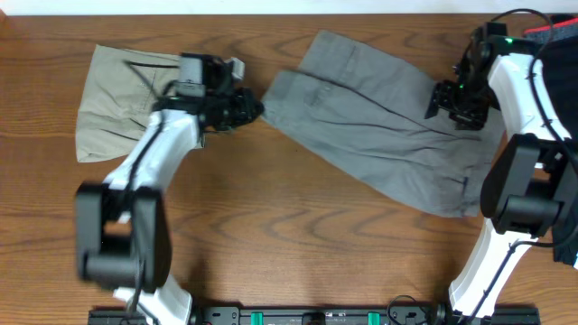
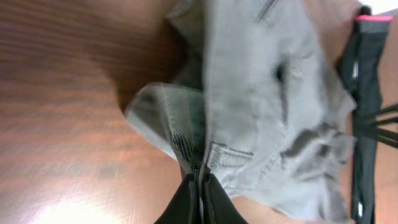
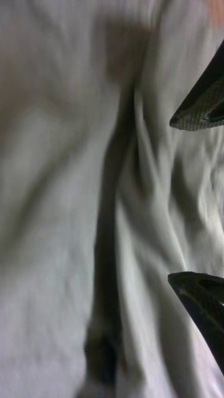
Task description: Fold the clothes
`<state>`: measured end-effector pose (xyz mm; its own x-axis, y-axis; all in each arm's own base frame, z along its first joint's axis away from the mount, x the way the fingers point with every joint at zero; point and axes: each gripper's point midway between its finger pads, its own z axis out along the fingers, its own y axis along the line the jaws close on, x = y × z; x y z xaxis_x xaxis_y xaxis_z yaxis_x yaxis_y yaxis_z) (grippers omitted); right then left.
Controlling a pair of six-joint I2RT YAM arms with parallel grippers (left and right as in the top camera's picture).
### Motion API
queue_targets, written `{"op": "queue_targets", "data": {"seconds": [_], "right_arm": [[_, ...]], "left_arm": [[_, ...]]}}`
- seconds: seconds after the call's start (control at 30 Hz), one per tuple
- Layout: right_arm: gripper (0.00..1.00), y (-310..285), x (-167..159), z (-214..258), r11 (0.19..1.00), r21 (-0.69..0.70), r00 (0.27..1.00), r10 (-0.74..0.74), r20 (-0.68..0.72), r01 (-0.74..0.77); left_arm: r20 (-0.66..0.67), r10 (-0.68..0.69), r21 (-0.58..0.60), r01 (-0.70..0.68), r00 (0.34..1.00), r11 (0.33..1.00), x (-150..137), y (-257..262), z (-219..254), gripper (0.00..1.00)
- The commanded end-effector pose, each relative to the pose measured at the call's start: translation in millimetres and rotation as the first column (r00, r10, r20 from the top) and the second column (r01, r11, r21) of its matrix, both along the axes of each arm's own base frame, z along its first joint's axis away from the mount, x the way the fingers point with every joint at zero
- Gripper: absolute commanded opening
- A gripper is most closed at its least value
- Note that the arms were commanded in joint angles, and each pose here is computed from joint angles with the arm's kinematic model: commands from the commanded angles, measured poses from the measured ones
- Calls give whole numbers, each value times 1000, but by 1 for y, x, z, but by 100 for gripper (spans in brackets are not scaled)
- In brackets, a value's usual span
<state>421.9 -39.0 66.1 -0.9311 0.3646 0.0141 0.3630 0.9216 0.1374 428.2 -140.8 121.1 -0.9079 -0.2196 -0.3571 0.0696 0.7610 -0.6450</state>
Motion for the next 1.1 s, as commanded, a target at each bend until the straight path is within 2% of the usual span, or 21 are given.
{"op": "queue_targets", "data": {"seconds": [0.0, 0.13, 0.23, 0.43, 0.67, 0.73, 0.77, 0.83, 0.87, 0.9, 0.93, 0.97, 1.07], "right_arm": [[71, -18, -5, 14, 999, -12, 999, -45, 17, 46], [72, -26, -17, 14, 999, -6, 998, -53, -24, 53], [71, -22, -27, 15, 1000, 26, 998, -1, -57, 3], [72, 4, -48, 18, 982, 130, 983, 150, -110, -135], [73, 10, -50, -20, 984, 135, 986, 130, -101, -116], [71, 19, -44, -32, 976, 186, 990, 127, -56, -115], [67, 25, -43, -34, 970, 214, 991, 126, -43, -114], [53, 35, -44, -37, 959, 262, 992, 121, -30, -109], [38, 33, -45, -39, 963, 254, 993, 108, -39, -94], [16, 31, -45, -39, 966, 244, 994, 100, -45, -86], [8, 31, -44, -38, 966, 243, 994, 99, -40, -87], [3, 29, -42, -34, 967, 238, 995, 100, -28, -91], [1, 22, -37, -16, 972, 204, 993, 117, 27, -120]], "left_arm": [[95, 11, 46, -15, 995, 999, -8, 22, 43, 6], [65, 48, 162, -58, 997, 985, -33, 44, 51, 6], [40, 52, 214, -59, 998, 975, -47, 52, 50, 6], [26, 47, 219, -51, 999, 974, -50, 52, 49, 6], [31, 54, 232, -60, 998, 971, -49, 54, 48, 6], [34, 54, 231, -60, 998, 971, -48, 54, 49, 6], [37, 51, 233, -58, 998, 971, -48, 54, 49, 6], [39, 51, 232, -59, 998, 971, -48, 54, 49, 6], [40, 51, 232, -59, 998, 971, -48, 54, 49, 6], [40, 51, 232, -59, 998, 971, -48, 54, 49, 6], [39, 51, 232, -59, 998, 971, -48, 54, 49, 6], [39, 52, 232, -59, 998, 971, -48, 54, 49, 6], [45, 52, 232, -61, 998, 971, -48, 55, 51, 6]]}}
